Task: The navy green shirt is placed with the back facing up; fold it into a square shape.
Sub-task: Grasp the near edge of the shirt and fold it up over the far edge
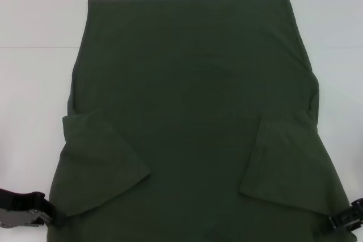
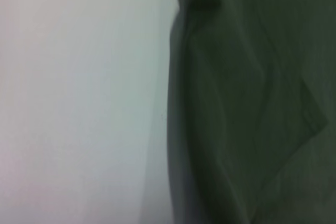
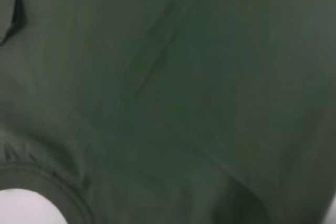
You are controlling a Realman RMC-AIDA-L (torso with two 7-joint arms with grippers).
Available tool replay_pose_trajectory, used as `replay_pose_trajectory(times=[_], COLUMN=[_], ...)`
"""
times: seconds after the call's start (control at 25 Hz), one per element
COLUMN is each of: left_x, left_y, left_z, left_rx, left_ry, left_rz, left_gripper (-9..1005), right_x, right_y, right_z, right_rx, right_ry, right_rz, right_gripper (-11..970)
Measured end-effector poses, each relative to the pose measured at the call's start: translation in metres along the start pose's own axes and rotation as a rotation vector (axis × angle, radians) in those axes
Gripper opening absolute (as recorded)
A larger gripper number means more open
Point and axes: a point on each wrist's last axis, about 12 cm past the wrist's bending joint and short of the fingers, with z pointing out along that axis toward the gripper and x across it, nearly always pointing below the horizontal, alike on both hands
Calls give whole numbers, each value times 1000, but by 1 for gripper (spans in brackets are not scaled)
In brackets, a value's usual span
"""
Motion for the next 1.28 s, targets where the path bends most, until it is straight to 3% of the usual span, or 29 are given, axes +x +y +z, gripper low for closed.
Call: replay_pose_trajectory(times=[0.72,0.96,1.16,1.28], left_x=[-1,-2,-2,-2], left_y=[0,-1,-1,-1], left_z=[-1,-1,-1,-2], left_rx=[0,0,1,3], left_ry=[-2,-3,-4,-7], left_rz=[5,9,11,11], left_gripper=[40,40,41,41], right_x=[-9,-12,-13,-14], right_y=[12,16,18,18], right_z=[10,15,17,17], right_rx=[-30,5,18,19], right_ry=[43,74,89,88], right_rz=[-36,-79,-92,-94], right_gripper=[938,788,553,489])
